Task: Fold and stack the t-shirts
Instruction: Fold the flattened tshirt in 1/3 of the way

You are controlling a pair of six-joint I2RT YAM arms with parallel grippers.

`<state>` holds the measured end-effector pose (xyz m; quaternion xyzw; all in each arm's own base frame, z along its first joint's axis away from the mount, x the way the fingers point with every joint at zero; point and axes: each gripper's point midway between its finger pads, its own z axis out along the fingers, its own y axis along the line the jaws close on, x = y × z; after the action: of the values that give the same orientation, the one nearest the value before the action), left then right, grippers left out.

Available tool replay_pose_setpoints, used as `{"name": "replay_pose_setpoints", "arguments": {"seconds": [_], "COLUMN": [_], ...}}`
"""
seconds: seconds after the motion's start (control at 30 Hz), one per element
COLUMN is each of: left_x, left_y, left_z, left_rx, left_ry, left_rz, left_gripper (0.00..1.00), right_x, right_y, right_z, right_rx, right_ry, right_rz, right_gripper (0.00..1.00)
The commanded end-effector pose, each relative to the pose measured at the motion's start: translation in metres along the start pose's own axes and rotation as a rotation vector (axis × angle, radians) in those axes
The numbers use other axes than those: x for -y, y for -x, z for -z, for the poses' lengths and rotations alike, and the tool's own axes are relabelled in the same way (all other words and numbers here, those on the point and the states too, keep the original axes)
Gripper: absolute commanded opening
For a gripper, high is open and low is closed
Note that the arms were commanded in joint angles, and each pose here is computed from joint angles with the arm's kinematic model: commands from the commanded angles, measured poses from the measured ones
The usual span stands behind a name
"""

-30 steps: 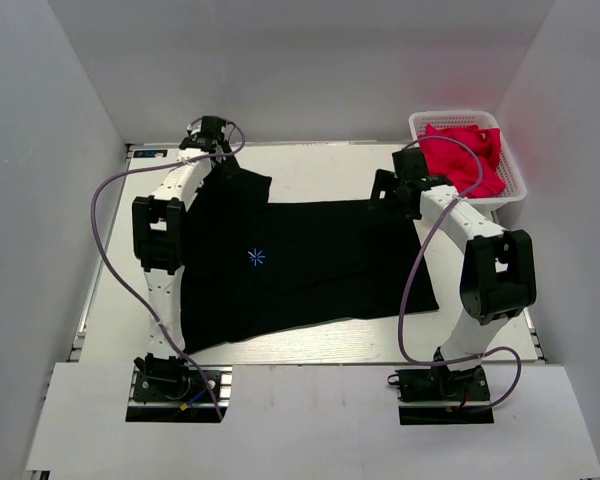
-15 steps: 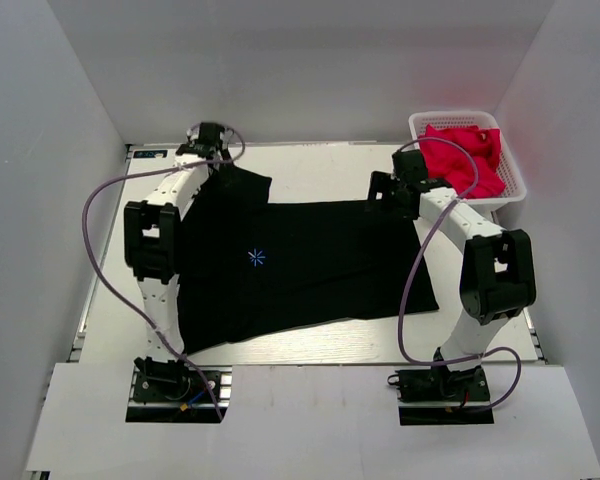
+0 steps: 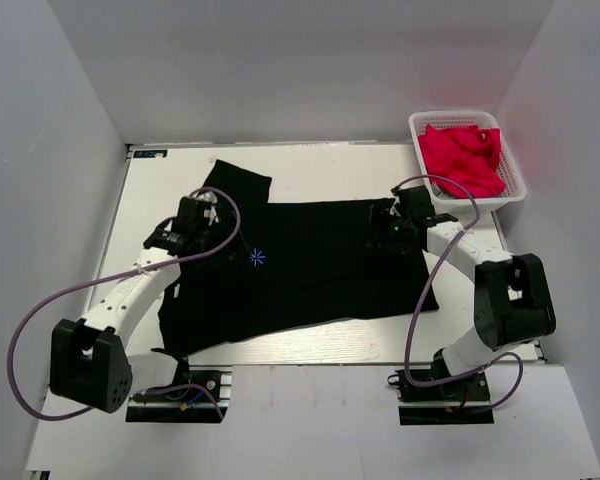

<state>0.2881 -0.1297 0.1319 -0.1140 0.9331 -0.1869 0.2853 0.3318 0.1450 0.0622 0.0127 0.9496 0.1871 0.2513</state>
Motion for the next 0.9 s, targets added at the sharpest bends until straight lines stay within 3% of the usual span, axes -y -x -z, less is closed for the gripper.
{"name": "replay_pose_setpoints", "arguments": {"seconds": [0.0, 0.23, 0.5, 0.63, 0.87], "left_x": [-0.014, -0.037, -0.095, -0.098, -0.093], "left_y": [-0.044, -0.041, -0.027, -0.022, 0.016], "left_z": [-0.015, -0.032, -0.05, -0.057, -0.053], "left_rx": [-0.136, -0.083, 0.02, 0.016, 0.166], "left_ry": [0.01, 0.111, 0.4, 0.44, 0.444], "left_rz": [0.033, 0.051, 0.117, 0.123, 0.123], "left_gripper": [1.0, 1.0, 1.0, 1.0, 1.0], "right_x": [-0.014, -0.013, -0.009, -0.011, -0.012], "right_y": [0.018, 0.023, 0.027, 0.032, 0.031], "right_z": [0.014, 0.02, 0.022, 0.026, 0.031], "right_rx": [0.09, 0.105, 0.107, 0.116, 0.124], "right_ry": [0.057, 0.042, 0.008, 0.014, 0.019], "right_rz": [0.019, 0.035, 0.045, 0.055, 0.057], "right_gripper": [0.9, 0.9, 0.9, 0.9, 0.9]}}
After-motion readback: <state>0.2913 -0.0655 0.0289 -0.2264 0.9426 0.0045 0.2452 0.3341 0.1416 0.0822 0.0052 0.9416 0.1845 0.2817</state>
